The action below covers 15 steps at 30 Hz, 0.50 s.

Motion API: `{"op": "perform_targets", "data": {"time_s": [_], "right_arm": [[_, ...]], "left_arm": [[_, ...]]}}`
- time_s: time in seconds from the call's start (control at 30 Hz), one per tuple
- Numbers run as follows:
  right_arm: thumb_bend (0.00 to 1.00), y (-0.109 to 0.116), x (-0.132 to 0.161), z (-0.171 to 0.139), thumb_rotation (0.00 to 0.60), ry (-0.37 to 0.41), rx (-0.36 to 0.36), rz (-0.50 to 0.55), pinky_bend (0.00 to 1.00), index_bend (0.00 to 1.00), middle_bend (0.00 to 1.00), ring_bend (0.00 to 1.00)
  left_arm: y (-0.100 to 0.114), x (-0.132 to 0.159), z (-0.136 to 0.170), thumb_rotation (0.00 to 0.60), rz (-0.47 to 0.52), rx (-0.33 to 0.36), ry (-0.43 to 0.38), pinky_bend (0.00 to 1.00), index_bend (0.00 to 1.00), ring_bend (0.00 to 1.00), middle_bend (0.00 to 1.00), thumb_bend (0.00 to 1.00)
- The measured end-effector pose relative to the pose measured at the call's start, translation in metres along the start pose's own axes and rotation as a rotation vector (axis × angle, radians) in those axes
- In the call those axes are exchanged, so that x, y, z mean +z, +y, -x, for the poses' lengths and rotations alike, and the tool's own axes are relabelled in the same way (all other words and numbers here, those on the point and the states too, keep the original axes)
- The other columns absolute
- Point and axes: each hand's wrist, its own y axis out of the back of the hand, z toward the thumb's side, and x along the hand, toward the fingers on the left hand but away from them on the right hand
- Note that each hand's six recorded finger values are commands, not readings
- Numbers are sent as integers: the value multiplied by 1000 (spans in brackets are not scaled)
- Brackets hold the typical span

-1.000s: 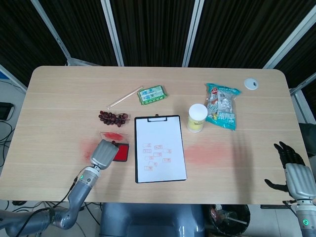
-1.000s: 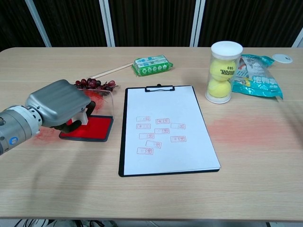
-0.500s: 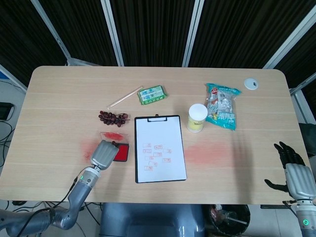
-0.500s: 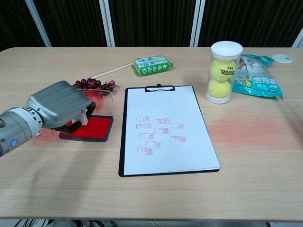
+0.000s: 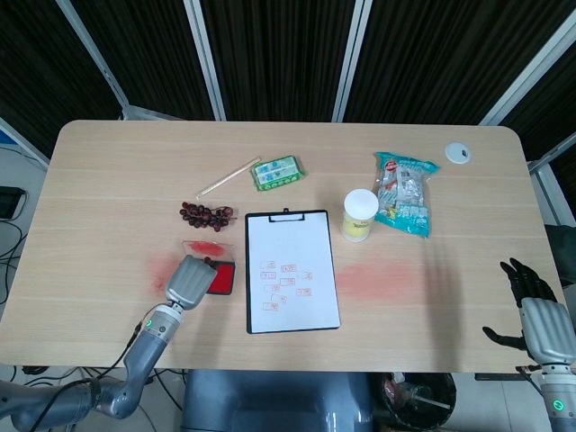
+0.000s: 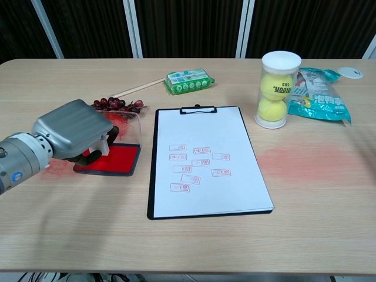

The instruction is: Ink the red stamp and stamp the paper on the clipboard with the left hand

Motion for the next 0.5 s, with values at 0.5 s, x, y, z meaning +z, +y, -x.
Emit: {"op": "perform_targets", "data": {"time_s": [0.5], "right_arm": [[139,0,1,-1,600,2,-2,-2,135,0,0,0]], "left_arm": [[16,-9,3,600,3,30,5,1000,680,950,743,467]]}}
